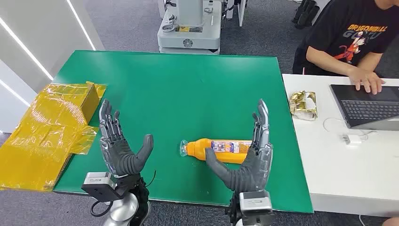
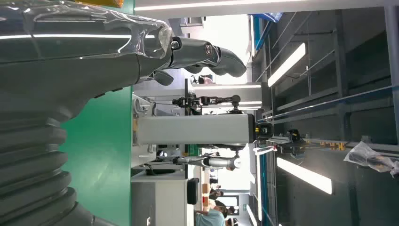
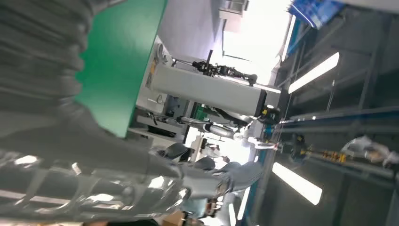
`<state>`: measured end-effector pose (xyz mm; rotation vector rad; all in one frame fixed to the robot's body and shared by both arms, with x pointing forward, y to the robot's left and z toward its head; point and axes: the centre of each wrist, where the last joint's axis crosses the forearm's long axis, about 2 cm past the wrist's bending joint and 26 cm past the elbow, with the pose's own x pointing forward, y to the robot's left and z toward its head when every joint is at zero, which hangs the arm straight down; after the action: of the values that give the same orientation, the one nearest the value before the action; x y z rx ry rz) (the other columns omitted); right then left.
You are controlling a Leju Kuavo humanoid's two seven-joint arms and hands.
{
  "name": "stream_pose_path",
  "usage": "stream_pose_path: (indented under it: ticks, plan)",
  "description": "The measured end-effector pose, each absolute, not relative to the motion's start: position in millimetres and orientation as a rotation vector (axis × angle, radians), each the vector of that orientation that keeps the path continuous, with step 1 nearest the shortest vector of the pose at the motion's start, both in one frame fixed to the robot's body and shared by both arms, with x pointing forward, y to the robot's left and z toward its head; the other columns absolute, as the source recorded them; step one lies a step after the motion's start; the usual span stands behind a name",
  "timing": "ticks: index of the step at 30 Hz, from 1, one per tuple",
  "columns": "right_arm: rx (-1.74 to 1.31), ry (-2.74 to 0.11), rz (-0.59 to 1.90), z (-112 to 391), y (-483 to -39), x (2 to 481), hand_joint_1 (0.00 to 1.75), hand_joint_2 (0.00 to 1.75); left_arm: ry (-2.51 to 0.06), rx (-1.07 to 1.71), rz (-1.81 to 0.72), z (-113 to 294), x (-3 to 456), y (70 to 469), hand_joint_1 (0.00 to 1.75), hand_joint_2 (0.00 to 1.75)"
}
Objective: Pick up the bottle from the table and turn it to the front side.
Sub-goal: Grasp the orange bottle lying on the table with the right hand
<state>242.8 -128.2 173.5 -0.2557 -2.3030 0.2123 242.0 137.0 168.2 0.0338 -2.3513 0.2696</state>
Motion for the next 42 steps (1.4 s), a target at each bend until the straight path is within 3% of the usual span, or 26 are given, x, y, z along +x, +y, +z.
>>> stream_pose_path:
  ticks: [9,18,27,42]
  plan:
    - [-0.578,-2.228,0.469,176,-150,245,0.00,1.75,-2.352,0.032,0.258,167,241,137,0.00,1.75]
    - [-0.767,-1.950,0.858,161,-184,257,0.00,1.75,-2.342,-0.001,0.221,162,234,134,0.00,1.75]
    - [-0.776,-1.698,1.140,155,-221,282,0.00,1.75,-2.335,-0.073,0.192,160,229,130,0.00,1.75]
    - [-0.472,-1.388,1.488,162,-274,362,0.00,1.75,-2.345,-0.201,0.175,172,240,127,0.00,1.75]
